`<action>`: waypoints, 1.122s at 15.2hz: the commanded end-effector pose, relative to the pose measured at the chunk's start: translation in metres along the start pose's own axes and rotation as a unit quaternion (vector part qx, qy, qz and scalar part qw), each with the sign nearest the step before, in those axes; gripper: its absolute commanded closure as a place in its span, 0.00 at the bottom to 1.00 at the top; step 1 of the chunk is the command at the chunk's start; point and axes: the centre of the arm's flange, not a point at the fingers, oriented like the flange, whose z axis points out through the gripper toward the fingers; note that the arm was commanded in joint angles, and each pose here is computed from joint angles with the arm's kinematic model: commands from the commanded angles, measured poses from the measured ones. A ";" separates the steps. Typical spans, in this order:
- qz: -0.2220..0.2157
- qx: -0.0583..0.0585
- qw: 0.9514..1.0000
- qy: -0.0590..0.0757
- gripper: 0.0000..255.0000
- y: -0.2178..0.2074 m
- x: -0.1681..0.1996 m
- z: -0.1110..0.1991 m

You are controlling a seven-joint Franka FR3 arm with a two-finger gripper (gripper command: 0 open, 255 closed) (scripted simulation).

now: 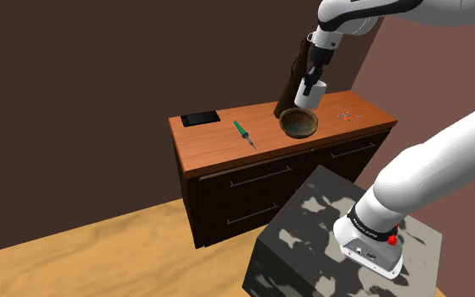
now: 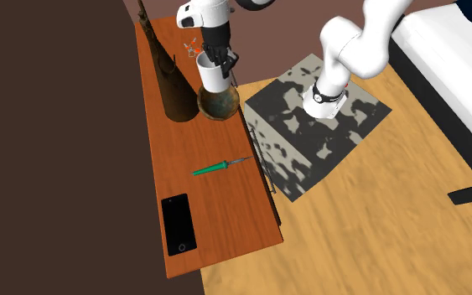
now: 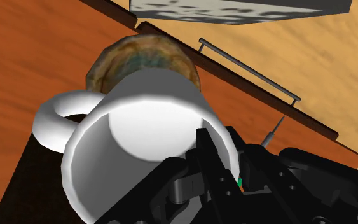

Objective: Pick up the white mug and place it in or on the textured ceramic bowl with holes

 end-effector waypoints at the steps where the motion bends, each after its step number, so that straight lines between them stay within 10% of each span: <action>1: 0.000 0.000 1.000 0.000 1.00 0.002 0.001 0.011; 15: 0.000 0.000 1.000 0.000 1.00 0.006 0.001 0.044; 16: 0.000 0.000 1.000 0.000 0.00 0.006 0.001 0.044; 17: 0.000 0.000 1.000 0.000 0.00 0.006 0.001 0.044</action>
